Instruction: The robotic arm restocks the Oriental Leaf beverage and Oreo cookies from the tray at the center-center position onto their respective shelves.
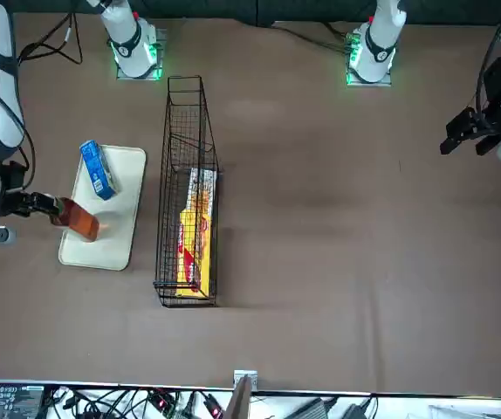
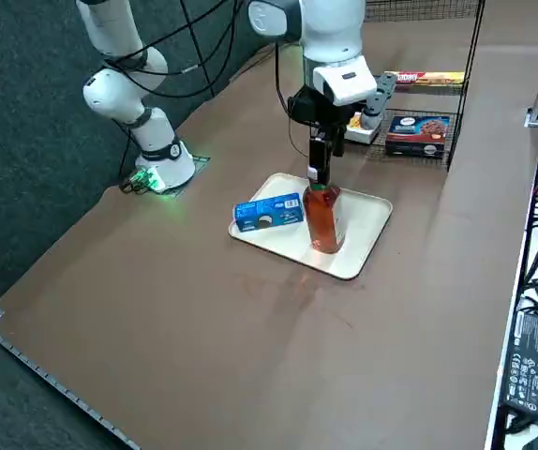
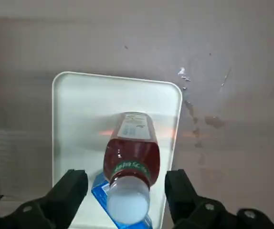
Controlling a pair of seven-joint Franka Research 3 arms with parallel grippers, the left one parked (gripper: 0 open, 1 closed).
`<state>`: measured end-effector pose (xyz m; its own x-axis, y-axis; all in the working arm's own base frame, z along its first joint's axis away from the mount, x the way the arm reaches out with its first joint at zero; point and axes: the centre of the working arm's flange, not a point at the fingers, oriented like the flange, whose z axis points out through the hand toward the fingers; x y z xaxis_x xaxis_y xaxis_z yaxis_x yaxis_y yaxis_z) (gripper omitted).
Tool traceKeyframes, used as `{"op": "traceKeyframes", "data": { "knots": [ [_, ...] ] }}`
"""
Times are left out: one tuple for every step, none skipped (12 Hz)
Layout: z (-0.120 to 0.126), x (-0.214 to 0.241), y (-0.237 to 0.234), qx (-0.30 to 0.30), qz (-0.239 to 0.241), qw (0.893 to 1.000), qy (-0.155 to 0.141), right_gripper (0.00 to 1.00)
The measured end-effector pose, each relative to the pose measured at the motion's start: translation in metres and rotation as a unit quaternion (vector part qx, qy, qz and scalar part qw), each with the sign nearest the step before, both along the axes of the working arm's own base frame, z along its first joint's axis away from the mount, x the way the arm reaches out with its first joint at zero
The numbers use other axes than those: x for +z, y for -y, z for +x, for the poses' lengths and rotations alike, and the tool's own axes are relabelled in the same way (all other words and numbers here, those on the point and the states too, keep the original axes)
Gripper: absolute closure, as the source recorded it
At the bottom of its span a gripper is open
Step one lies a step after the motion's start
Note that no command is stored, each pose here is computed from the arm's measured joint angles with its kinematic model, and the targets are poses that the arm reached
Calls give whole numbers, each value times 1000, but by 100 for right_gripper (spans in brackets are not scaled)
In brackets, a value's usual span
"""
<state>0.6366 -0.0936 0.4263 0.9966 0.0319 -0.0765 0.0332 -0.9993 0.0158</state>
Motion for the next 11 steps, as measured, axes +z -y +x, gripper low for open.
{"op": "traceKeyframes", "data": {
  "knots": [
    [-4,0,-1,-1,3,1000,8,0],
    [-8,-1,-1,-2,4,1000,15,0],
    [-13,-4,-2,-2,3,1000,20,0],
    [-18,-7,-2,-2,4,1000,22,0],
    [-22,-10,-2,-2,4,1000,22,0],
    [-24,-13,-1,-4,4,1000,23,0],
    [-26,-16,1,-6,3,1000,26,0],
    [-28,-20,4,-8,3,1000,28,0],
    [-30,-24,6,-10,3,1000,30,0],
    [-32,-29,8,-11,2,999,32,0],
    [-33,-32,9,-12,2,999,33,0]
  ]
}}
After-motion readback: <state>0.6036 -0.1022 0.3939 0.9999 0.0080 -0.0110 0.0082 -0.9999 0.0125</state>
